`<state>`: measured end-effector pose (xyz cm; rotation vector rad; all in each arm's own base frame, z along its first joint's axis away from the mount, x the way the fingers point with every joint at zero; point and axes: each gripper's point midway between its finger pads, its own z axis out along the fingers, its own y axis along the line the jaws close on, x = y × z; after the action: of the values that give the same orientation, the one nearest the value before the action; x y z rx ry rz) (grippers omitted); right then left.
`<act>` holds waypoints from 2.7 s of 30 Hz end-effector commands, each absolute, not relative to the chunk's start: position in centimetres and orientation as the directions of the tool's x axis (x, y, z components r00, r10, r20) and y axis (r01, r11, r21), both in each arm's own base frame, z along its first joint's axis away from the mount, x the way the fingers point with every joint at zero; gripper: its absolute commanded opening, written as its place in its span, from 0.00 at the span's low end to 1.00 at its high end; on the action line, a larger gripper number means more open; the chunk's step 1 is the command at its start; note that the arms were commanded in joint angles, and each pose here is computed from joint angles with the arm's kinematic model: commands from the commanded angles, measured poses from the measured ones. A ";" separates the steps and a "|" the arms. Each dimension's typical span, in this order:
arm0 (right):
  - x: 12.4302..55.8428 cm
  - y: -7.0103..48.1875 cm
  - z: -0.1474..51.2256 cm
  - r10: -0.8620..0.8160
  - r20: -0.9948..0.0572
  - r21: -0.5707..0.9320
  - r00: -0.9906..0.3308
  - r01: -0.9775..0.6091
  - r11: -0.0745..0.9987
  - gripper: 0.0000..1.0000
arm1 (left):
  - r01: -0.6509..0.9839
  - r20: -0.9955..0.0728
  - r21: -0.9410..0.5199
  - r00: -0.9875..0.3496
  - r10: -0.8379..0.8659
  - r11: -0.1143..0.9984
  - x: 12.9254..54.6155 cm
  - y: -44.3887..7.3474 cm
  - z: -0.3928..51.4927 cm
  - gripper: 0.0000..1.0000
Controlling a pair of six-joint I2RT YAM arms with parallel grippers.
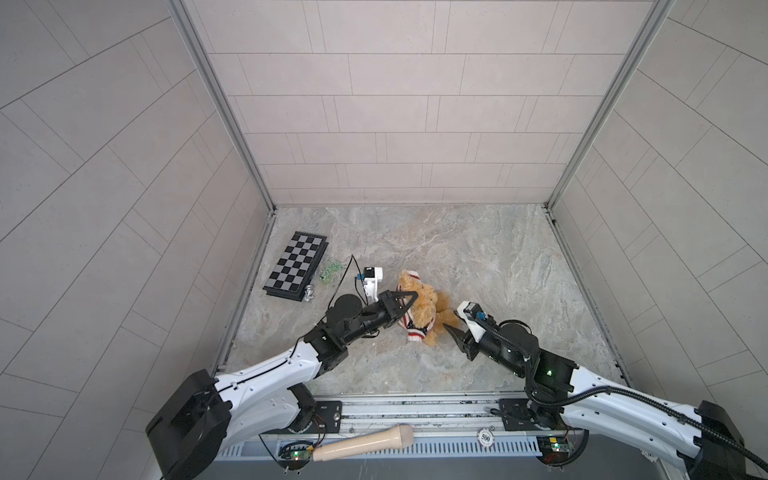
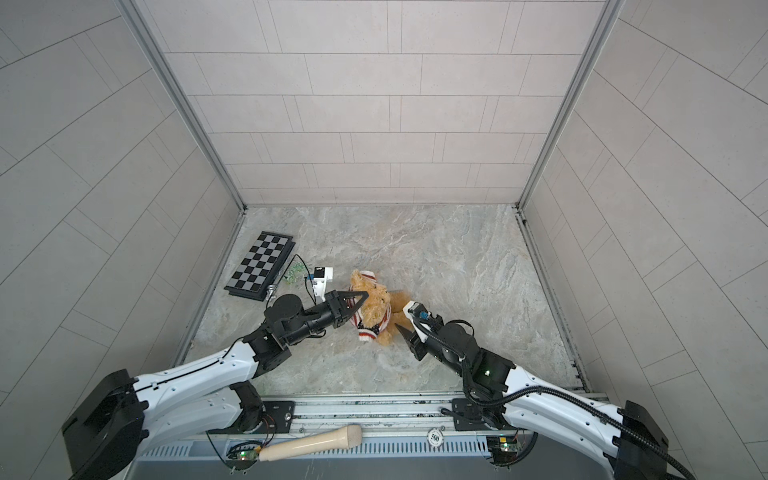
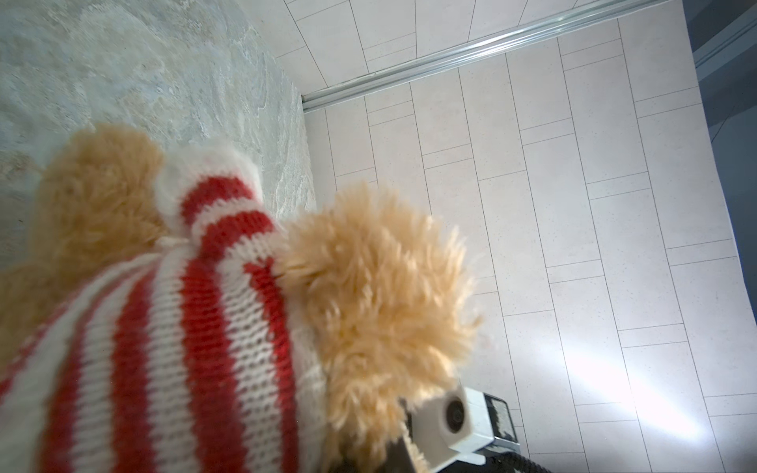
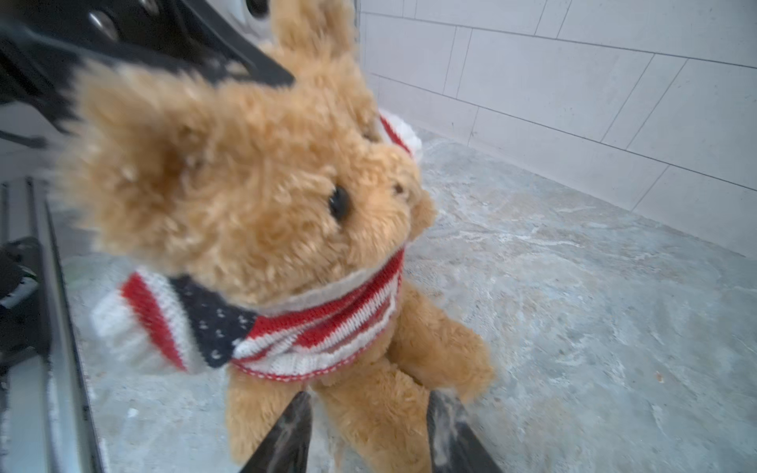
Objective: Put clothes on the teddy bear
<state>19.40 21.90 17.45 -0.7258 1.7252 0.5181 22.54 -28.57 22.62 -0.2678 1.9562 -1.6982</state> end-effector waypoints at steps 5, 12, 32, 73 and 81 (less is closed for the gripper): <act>19.4 24.6 21.8 -0.176 -0.963 0.038 -0.204 -0.748 0.663 0.56 | 0.251 -0.330 -0.942 -0.819 -0.470 0.223 22.8 -29.3 23.6 0.00; 19.8 27.4 20.9 -0.246 -0.935 0.051 -0.255 -0.784 0.619 0.66 | 0.242 -0.341 -0.934 -0.821 -0.458 0.262 22.8 -29.7 22.9 0.00; 22.5 28.7 19.1 -0.311 -0.905 -0.005 -0.290 -0.724 0.690 0.49 | 0.234 -0.361 -0.917 -0.832 -0.422 0.323 22.1 -30.8 21.2 0.00; 21.5 26.9 24.3 -0.188 -0.956 0.075 -0.224 -0.807 0.585 0.00 | 0.281 -0.509 -0.807 -0.778 -0.369 0.520 20.4 -23.0 16.3 0.59; 20.5 27.6 26.4 -0.114 -0.969 0.129 -0.218 -0.845 0.519 0.00 | 0.450 -0.569 -0.820 -0.709 -0.418 0.354 20.2 -24.2 21.5 0.58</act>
<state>20.97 27.10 22.91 -0.8333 1.7927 0.7574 20.44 -23.67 17.95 -0.0326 2.0280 -1.3449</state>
